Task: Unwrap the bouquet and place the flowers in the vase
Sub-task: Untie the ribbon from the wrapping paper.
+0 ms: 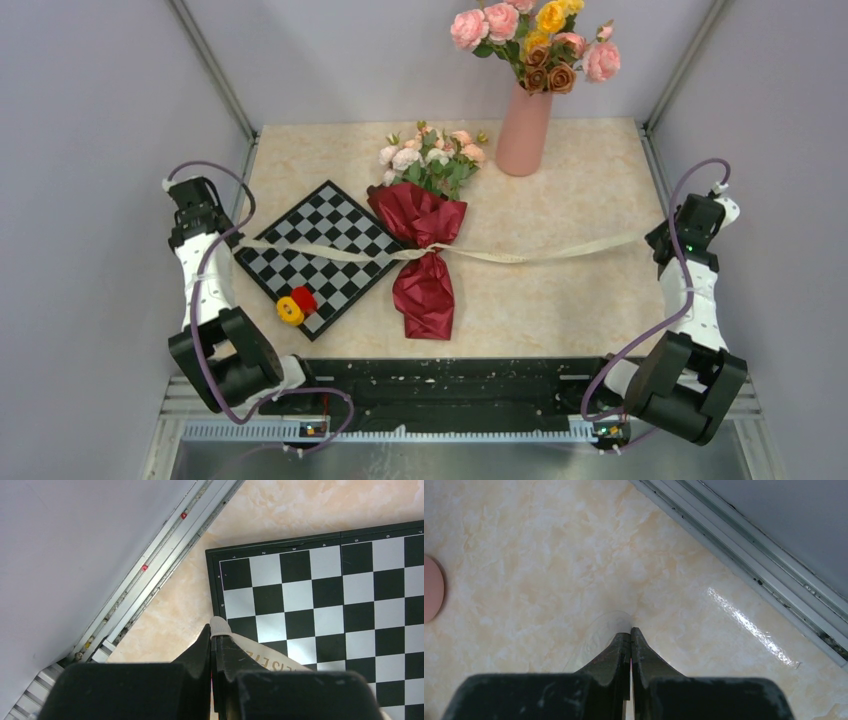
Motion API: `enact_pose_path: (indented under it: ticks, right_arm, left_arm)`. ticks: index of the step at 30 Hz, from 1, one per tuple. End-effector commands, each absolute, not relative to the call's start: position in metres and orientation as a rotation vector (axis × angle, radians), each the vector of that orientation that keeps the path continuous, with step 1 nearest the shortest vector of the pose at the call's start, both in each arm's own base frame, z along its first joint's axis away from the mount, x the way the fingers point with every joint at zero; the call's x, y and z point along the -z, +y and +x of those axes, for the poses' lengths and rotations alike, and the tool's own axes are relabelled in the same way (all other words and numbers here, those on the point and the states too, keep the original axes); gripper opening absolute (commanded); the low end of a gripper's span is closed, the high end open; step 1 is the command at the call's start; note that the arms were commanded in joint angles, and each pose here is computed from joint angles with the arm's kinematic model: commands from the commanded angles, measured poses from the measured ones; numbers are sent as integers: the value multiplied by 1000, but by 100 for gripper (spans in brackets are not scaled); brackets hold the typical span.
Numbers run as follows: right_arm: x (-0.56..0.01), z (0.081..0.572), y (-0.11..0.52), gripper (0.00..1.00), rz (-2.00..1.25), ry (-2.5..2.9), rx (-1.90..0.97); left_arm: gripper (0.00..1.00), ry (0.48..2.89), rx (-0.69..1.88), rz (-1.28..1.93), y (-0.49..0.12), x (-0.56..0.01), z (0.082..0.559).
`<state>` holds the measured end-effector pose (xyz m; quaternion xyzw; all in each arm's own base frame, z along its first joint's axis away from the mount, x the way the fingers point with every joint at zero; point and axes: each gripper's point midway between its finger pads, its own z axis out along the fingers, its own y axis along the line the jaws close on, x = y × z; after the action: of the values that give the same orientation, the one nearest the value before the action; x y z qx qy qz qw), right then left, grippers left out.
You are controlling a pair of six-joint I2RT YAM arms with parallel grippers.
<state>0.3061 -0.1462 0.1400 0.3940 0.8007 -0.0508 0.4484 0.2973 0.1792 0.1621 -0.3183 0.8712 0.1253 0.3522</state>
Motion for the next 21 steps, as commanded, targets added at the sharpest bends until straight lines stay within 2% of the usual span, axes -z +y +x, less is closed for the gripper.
enact_pose_path:
  ticks: [1,2,4,5,7,9,10,16,19,21]
  right_arm:
    - [-177,314,-159,3,961,1878,146]
    - [-176,313,-160,18,967,1880,157]
    - [-176,312,-162,51,978,1884,169]
    - [-175,312,-163,64,983,1886,173]
    - [-176,312,-164,88,988,1888,180]
    - [-177,311,-165,91,992,1886,187]
    - [-178,311,-165,91,989,1885,187]
    - [-186,323,-143,91,879,1888,44]
    - [-185,334,-117,91,790,1907,-94]
    - [-180,340,-97,91,723,1941,-170]
  left_arm:
    - [5,2182,-362,-833,187,-178,297]
    - [19,2184,-366,-833,187,-178,297]
    - [58,2188,-372,-836,188,-177,296]
    - [70,2189,-376,-837,188,-177,296]
    - [85,2199,-360,-830,186,-176,297]
    - [97,2209,-297,-802,177,-175,302]
    - [99,2214,-272,-786,172,-175,304]
    - [99,2251,-170,-612,128,-177,322]
    - [99,2275,-75,-456,85,-177,335]
    - [99,2289,77,-288,38,-177,344]
